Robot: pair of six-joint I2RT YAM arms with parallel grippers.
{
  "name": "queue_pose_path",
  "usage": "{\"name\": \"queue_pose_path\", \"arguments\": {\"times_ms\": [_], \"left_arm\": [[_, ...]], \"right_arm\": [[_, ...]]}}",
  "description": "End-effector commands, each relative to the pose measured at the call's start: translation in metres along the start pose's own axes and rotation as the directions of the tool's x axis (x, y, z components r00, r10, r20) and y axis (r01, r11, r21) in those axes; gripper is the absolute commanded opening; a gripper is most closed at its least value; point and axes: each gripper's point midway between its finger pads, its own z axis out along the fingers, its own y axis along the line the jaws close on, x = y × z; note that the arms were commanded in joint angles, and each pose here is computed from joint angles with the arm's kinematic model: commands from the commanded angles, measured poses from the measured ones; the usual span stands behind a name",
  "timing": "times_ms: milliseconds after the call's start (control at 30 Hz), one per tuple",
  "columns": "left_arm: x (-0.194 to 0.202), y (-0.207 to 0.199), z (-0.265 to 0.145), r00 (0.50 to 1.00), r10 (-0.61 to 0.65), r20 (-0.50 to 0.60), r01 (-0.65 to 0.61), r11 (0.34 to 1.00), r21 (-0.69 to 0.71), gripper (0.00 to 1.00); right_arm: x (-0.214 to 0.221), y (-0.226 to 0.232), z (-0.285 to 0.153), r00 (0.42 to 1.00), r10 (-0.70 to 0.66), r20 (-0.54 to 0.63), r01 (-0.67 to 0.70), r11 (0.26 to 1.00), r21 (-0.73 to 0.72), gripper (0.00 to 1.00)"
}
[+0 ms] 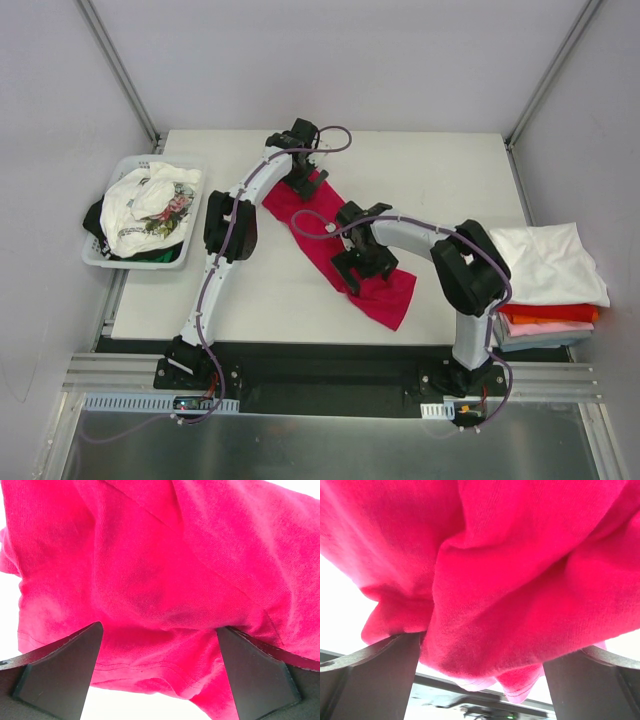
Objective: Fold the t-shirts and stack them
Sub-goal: Rotate the tshirt 90 degrees
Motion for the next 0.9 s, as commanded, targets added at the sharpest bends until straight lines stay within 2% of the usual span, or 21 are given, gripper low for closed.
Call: {"name": "queue_pose_path", "arguments": {"times_ms": [0,133,300,667,867], "left_arm": [[-0.009,0.01,-0.017,0.998,-0.058,0.04,0.059,0.998,-0.025,0.99],[-0.006,0.01,-0.008,0.998,-0.051,0.026,0.052,0.998,-0.029,0.99],[-0.025,0.024,-0.009,0.996,-0.036,0.082,0.043,0.996,-0.081,0.99],[-0.061,0.015,-0.01,0.971,-0.078,0.225,0.081,0.997,-0.005,0.99],[-0.066,0.007,-0.005,0.966,-0.081,0.244,0.077,0.997,0.027,0.99]], "right_arm": [[-0.008,0.073,0.035,0.998,0.068,-0.009,-0.068,0.959,-0.275,0.96],[0.003,0.091,0.035,0.999,0.049,-0.024,-0.054,0.952,-0.301,0.96],[0.007,0.116,0.032,0.998,0.021,-0.051,-0.037,0.941,-0.337,0.96],[-0.001,0.136,0.038,0.996,0.009,-0.093,-0.039,0.942,-0.334,0.96],[-0.009,0.148,0.039,0.995,-0.01,-0.101,-0.025,0.942,-0.335,0.96]]}}
